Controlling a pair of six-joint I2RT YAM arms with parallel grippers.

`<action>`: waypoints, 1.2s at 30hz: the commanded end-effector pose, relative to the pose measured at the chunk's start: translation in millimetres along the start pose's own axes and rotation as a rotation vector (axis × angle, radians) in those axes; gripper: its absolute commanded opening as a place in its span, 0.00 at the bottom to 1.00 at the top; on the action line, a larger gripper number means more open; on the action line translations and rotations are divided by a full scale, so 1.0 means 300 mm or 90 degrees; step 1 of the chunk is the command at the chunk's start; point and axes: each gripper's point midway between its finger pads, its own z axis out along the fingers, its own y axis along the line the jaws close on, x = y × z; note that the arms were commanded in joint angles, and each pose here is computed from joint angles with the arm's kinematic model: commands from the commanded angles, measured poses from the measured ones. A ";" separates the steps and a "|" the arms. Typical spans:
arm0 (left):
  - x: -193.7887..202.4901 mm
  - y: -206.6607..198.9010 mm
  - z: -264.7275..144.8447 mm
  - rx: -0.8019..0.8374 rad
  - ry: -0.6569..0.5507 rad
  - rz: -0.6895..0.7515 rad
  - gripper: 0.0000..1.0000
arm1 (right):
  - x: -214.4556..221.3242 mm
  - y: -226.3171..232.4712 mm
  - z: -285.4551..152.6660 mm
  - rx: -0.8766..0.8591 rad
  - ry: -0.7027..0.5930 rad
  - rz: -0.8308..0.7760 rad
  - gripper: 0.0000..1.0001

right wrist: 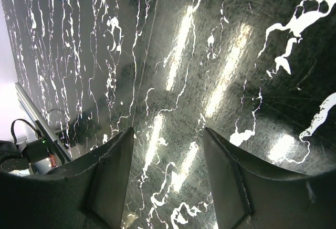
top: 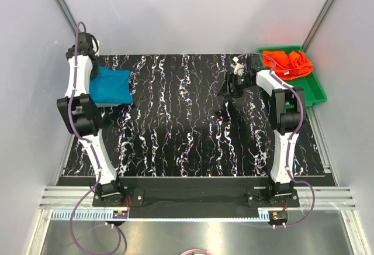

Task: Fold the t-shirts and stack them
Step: Neatly place the folded tshirt to the corner

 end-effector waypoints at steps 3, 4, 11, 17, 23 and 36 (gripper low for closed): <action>-0.111 0.126 -0.037 -0.113 -0.065 0.003 0.00 | -0.054 0.076 -0.060 -0.013 -0.038 -0.039 0.63; -0.115 0.126 -0.038 -0.115 -0.068 0.008 0.00 | -0.052 0.079 -0.059 -0.014 -0.037 -0.039 0.63; -0.108 0.197 -0.031 -0.192 -0.055 0.029 0.00 | -0.054 0.077 -0.053 -0.015 -0.037 -0.038 0.63; -0.096 0.209 -0.007 -0.212 -0.043 0.041 0.00 | -0.052 0.074 -0.056 -0.015 -0.036 -0.037 0.63; -0.037 0.191 0.057 -0.245 0.008 0.091 0.00 | -0.046 0.075 -0.053 -0.016 -0.034 -0.035 0.63; -0.045 0.233 0.107 -0.311 0.011 0.092 0.08 | -0.040 0.071 -0.056 -0.010 -0.033 -0.036 0.63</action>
